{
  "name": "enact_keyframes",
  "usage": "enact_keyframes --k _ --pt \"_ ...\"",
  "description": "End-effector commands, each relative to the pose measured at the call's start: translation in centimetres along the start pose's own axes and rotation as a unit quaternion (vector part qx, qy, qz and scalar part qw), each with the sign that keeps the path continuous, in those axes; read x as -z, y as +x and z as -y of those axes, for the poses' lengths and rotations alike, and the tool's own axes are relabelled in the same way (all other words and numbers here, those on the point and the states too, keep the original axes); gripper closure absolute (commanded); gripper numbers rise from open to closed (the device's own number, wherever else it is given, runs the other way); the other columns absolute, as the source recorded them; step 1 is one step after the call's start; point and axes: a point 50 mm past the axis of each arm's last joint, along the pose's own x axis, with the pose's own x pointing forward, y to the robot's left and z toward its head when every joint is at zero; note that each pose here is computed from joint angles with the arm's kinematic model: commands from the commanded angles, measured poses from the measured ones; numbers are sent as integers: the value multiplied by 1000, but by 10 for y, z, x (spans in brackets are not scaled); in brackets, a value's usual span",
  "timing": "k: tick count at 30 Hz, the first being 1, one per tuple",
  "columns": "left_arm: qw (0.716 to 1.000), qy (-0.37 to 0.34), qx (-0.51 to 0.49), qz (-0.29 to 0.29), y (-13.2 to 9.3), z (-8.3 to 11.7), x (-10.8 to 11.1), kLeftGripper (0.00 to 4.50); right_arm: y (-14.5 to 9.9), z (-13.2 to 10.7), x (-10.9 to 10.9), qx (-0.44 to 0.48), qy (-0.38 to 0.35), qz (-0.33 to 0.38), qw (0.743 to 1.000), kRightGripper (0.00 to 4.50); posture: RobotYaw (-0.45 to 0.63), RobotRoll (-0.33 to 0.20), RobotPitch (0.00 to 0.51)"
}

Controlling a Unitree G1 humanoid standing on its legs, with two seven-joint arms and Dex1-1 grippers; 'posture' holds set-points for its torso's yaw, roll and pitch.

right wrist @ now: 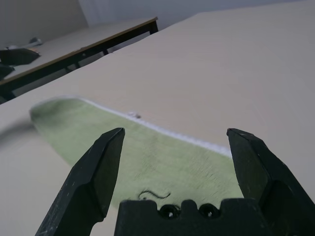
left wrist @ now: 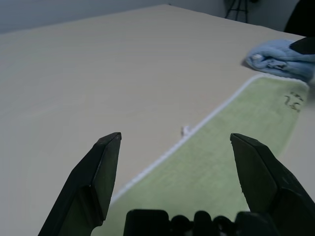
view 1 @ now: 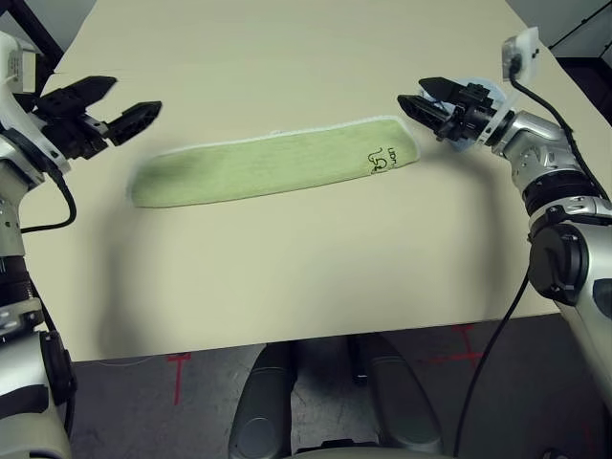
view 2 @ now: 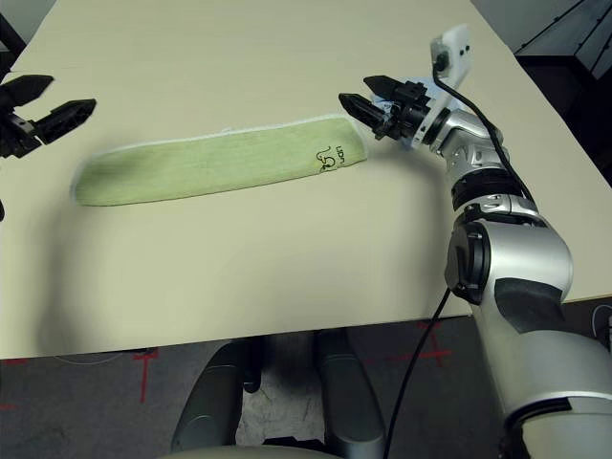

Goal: Fold the towel and set it aside.

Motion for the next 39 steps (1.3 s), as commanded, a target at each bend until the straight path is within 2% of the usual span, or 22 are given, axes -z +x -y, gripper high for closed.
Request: enact_keyframes --k 1,7,13,18,22,30,35,39 --pt "999 9 34 5 5 16 4 16 -3 -2 2 -18 14 6 1000 0 27 0 208" --pt "998 24 56 -35 6 35 33 16 -13 -5 8 -47 66 -1 997 0 25 0 202" --pt "996 2 73 -47 4 44 41 16 -22 -4 11 -37 121 -24 992 0 18 0 203" --pt "992 -28 88 -82 -1 47 46 16 -25 -5 15 -28 172 -59 983 0 20 0 205" --pt "992 4 72 -101 -2 46 54 16 -33 -3 18 -7 205 -63 977 0 21 0 209" --pt "989 59 93 -100 -1 44 70 16 -47 -6 22 10 231 -67 971 0 -3 0 217" --pt "989 54 120 -69 0 42 64 16 -61 -4 26 51 283 -78 955 0 -8 0 213" --pt "987 49 139 -60 1 46 60 16 -61 -5 30 79 327 -58 940 0 -9 0 214"
